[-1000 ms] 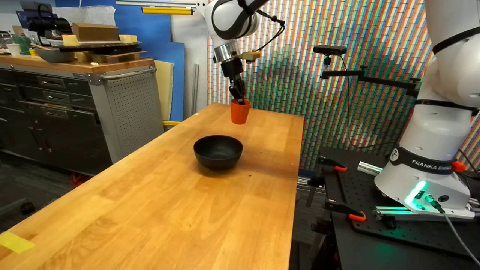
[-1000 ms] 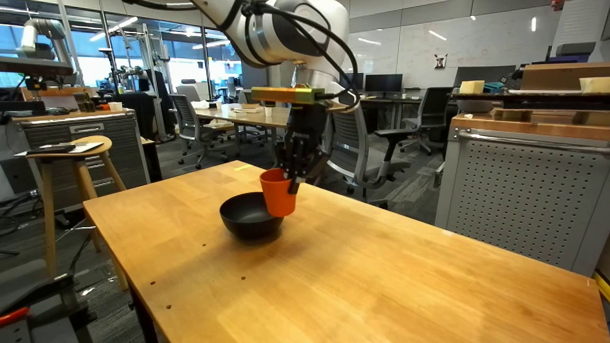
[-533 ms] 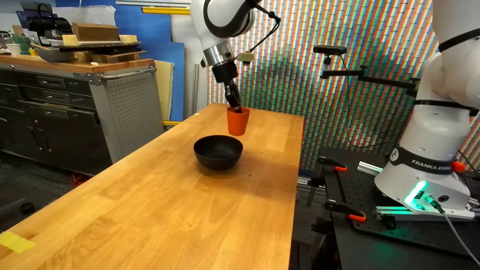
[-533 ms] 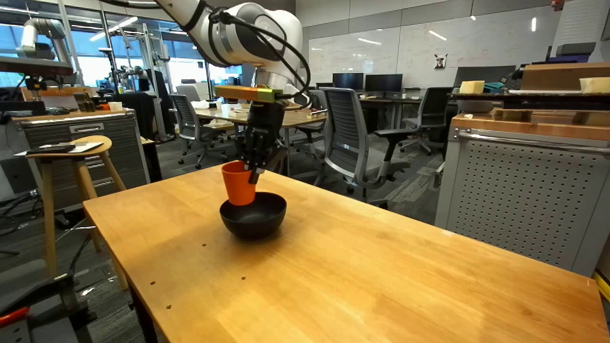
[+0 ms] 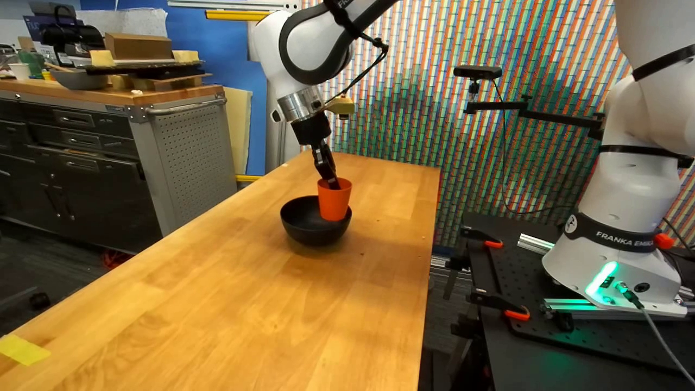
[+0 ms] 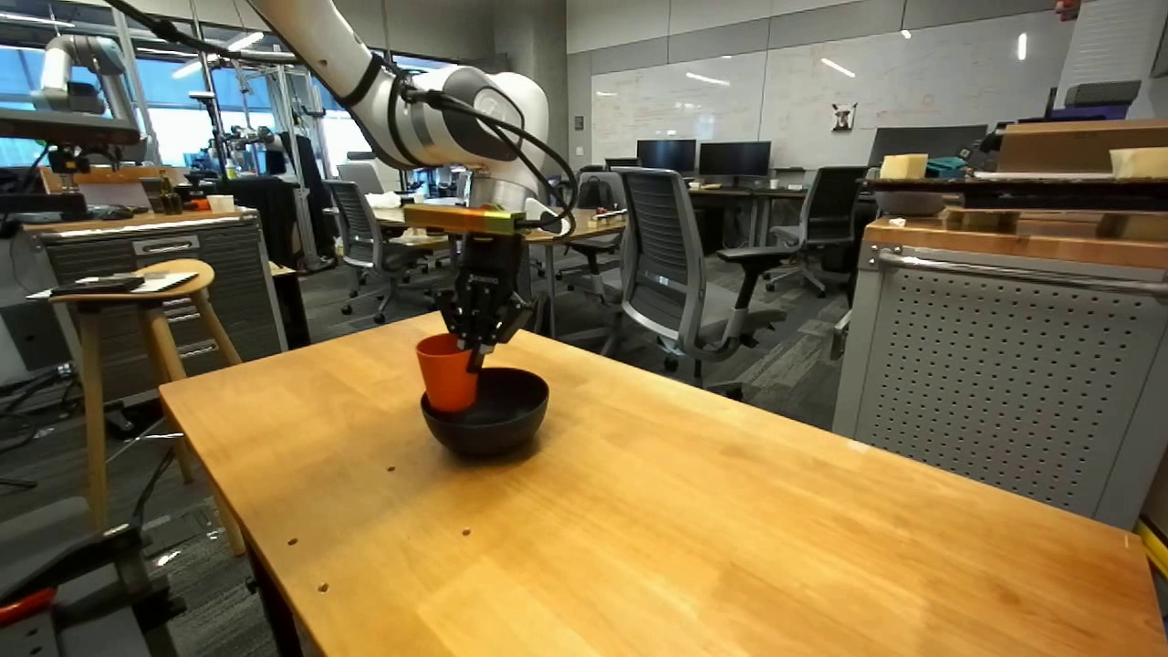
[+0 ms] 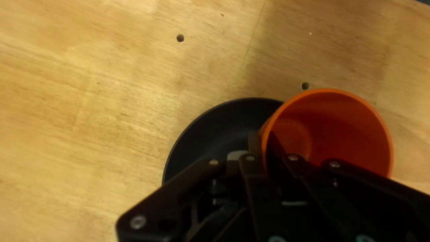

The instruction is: Put the cup into the bowl.

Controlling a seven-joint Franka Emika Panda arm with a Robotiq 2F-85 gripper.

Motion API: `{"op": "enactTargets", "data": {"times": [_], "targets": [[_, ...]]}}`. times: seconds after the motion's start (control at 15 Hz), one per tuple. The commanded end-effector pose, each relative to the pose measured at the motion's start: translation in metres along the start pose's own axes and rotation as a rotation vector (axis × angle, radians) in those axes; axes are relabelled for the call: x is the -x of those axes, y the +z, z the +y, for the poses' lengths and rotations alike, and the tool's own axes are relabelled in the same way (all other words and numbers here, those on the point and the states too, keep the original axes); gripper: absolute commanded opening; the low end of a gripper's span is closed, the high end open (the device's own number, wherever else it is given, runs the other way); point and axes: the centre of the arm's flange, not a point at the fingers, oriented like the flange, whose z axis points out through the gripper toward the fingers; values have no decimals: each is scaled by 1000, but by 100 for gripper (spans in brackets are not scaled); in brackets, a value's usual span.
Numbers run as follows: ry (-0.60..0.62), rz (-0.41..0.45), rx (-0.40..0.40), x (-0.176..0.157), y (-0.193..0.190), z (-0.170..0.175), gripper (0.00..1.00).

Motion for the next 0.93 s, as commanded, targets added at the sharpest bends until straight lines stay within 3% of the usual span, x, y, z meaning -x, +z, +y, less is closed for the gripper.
{"op": "enactTargets", "data": {"times": [0.0, 0.4, 0.47, 0.6, 0.87], "targets": [[14, 5, 57, -34, 8, 20, 2], [6, -9, 59, -55, 18, 36, 2], [1, -19, 43, -55, 18, 36, 32], [0, -40, 30, -51, 14, 33, 39], [15, -83, -7, -23, -5, 30, 70]]}}
